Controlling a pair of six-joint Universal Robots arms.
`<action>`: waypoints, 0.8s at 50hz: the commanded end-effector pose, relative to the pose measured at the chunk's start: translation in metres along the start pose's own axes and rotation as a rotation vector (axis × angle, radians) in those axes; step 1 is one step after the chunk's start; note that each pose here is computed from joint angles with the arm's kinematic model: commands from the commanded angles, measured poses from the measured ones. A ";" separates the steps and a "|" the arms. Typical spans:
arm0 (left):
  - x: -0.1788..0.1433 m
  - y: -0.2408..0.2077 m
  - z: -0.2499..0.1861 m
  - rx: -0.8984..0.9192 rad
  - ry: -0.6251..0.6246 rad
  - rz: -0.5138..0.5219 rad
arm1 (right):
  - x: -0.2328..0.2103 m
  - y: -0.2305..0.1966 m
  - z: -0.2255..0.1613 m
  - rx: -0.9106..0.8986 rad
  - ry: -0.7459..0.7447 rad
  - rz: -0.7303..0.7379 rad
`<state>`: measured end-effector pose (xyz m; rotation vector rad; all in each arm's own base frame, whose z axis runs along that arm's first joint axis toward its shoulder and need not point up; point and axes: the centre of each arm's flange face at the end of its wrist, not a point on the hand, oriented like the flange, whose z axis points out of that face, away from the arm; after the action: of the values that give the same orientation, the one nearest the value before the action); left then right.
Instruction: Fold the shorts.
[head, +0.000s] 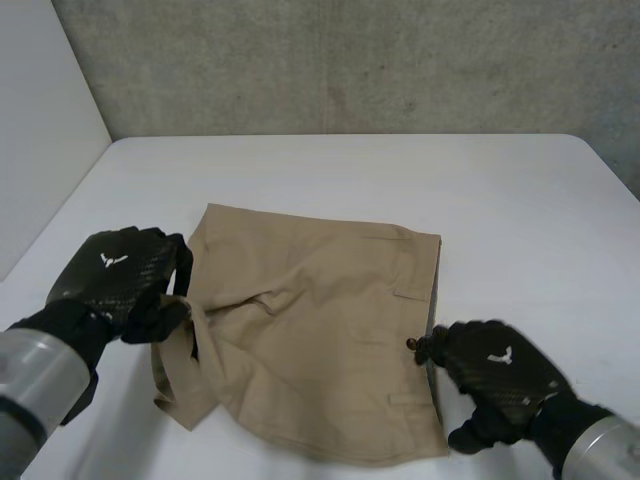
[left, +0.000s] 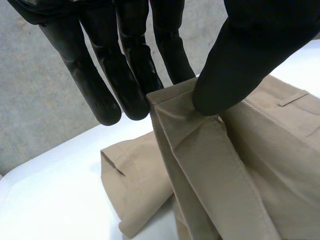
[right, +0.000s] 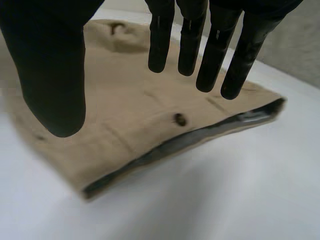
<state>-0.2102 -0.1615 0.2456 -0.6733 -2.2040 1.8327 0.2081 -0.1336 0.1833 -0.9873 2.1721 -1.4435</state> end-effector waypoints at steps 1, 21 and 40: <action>-0.006 0.003 0.020 -0.027 -0.021 -0.009 | -0.013 0.020 0.012 -0.033 -0.074 -0.005; -0.019 0.007 0.064 -0.043 -0.121 -0.012 | -0.021 0.044 0.046 -0.103 -0.127 -0.008; -0.013 0.017 0.053 -0.081 -0.100 -0.010 | 0.001 0.017 0.047 -0.018 0.053 -0.082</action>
<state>-0.2181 -0.2236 0.2241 -0.5714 -2.3405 1.8551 0.2357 -0.1557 0.1288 -1.0784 2.1925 -1.3865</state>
